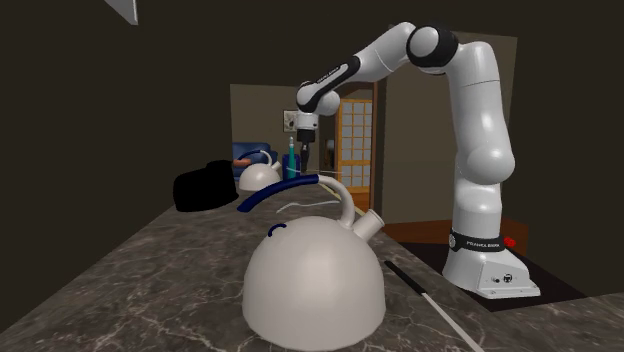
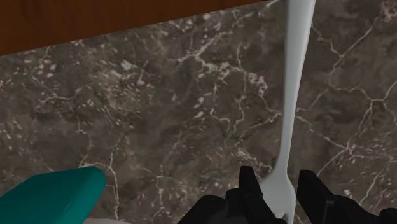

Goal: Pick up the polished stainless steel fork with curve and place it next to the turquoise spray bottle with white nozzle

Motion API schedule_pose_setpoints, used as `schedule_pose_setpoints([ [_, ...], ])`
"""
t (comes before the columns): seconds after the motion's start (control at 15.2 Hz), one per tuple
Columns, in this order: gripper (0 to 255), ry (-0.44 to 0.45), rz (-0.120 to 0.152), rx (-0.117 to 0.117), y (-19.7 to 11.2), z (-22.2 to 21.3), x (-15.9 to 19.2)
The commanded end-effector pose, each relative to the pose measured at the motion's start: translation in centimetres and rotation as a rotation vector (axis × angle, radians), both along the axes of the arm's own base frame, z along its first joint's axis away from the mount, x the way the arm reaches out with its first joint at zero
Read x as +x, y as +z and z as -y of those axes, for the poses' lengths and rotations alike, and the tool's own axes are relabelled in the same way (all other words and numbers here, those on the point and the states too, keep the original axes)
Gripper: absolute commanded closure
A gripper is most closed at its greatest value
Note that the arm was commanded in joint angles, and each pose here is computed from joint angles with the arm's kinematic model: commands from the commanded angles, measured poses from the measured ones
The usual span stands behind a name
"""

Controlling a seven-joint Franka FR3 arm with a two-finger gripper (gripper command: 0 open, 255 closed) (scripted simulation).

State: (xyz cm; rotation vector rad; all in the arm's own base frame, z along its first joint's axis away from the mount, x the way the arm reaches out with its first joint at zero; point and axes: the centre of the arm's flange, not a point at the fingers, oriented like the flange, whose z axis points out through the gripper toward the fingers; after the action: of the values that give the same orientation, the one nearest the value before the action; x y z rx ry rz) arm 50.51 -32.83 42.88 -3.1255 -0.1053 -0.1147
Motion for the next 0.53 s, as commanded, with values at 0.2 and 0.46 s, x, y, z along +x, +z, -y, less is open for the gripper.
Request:
schedule_pose_setpoints([
  [0.2, 255, 0.000, 0.000, 0.000, -2.6, 0.0, 0.0],
  [0.46, 255, 0.000, 0.000, 0.000, -4.7, 0.0, 0.0],
])
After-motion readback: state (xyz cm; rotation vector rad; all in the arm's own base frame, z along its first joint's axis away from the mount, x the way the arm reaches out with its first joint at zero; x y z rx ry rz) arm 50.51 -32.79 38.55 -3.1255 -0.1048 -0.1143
